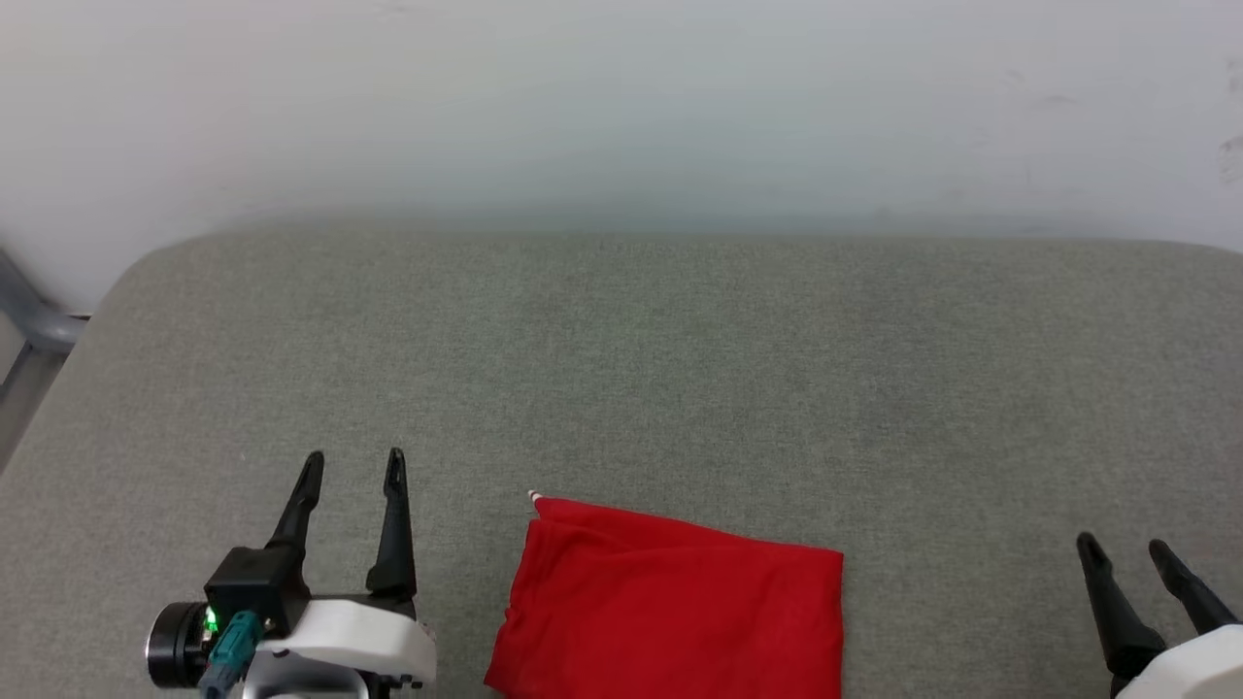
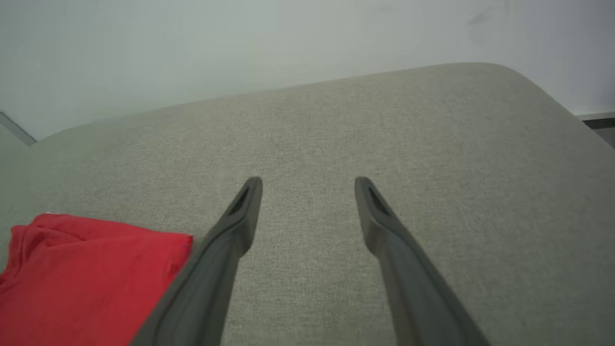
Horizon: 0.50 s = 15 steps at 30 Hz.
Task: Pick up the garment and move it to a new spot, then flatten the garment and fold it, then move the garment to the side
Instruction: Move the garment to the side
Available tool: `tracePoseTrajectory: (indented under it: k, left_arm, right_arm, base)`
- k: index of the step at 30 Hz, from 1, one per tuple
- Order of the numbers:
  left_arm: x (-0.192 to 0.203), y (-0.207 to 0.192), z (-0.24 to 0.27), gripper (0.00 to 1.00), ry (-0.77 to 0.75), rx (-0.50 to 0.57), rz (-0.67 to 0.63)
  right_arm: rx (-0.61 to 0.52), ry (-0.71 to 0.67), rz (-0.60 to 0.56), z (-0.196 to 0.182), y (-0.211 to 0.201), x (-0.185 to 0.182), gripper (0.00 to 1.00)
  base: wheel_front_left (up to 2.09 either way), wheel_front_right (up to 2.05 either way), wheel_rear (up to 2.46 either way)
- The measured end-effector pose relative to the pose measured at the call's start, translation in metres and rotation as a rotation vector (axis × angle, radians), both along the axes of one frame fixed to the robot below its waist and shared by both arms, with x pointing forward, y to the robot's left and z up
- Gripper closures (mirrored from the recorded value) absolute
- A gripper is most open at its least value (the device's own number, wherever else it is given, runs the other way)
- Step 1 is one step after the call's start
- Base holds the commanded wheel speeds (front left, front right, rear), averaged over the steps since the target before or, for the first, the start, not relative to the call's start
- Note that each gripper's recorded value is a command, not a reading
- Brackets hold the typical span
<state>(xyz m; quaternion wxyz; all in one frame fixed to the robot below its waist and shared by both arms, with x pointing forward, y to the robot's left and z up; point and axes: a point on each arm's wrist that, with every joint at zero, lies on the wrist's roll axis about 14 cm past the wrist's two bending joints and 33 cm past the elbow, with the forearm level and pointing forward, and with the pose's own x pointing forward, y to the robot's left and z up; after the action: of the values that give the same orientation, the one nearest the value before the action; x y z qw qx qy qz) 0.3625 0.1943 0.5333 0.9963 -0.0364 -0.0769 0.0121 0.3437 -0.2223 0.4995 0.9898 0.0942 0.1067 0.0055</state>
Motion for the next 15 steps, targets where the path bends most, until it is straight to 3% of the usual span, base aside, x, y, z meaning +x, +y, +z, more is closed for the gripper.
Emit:
tracePoseTrajectory:
  k: [6,15]
  left_arm:
    - [0.015,0.0,0.006,0.0,-0.02,-0.008,0.006]
    - [0.033,0.007,-0.005,0.0,0.006,-0.016,0.032]
  right_arm:
    - [0.076,0.264,0.103,-0.051,0.018,0.01,0.0]
    - [0.225,0.612,0.432,-0.112,0.114,-0.007,0.0]
  base:
    - [0.0,0.0,0.0]
    - [0.0,0.0,0.0]
